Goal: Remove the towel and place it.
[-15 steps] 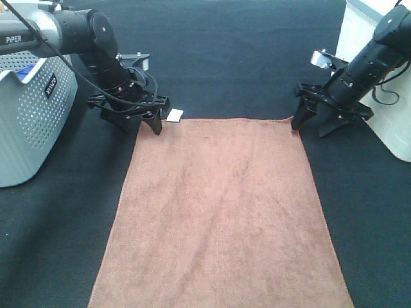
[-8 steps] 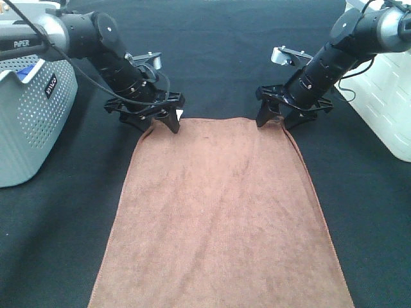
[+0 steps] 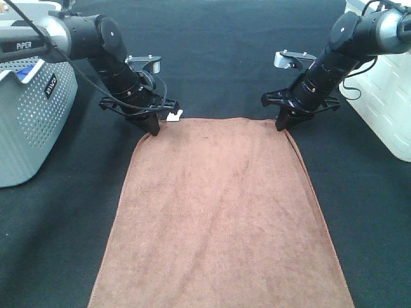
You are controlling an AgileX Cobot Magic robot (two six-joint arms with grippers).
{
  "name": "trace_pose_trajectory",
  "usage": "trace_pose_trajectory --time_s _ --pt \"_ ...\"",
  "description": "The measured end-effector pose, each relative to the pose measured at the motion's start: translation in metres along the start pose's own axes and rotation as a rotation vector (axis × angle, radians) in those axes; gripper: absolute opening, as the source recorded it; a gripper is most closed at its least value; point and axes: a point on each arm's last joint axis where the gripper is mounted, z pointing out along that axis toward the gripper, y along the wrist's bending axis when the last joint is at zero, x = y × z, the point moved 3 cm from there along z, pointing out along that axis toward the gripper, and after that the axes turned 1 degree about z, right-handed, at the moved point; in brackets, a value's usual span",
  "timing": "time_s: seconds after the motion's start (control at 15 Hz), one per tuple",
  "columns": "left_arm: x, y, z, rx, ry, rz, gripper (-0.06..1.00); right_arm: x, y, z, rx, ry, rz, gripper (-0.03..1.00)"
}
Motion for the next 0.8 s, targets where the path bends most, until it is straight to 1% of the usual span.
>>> trace_pose_trajectory --time_s 0.13,0.2,0.27,0.47,0.6,0.73,0.8 --pt "0.000 -0.001 -0.001 -0.016 0.001 0.019 0.01 0.000 0.000 0.000 0.001 -0.001 0.001 0.01" --pt "-0.001 0.000 -0.002 -0.038 0.002 0.043 0.01 0.000 0.000 0.000 0.001 -0.002 0.001 0.01" --pt "-0.001 0.000 -0.002 -0.038 0.002 0.043 0.01 0.000 0.000 0.000 0.001 -0.002 0.001 0.01" --pt "-0.008 0.001 -0.007 -0.085 -0.004 0.092 0.00 -0.009 0.001 -0.003 0.001 -0.014 -0.013 0.01" --pt "-0.018 0.003 -0.016 -0.115 -0.038 0.119 0.00 -0.023 0.004 -0.004 0.004 -0.048 -0.035 0.01" --pt "-0.033 0.005 -0.030 -0.165 -0.107 0.152 0.00 -0.037 0.005 -0.009 0.013 -0.093 -0.057 0.01" --pt "-0.047 0.007 -0.044 -0.207 -0.174 0.167 0.00 -0.057 0.008 -0.026 0.023 -0.170 -0.078 0.01"
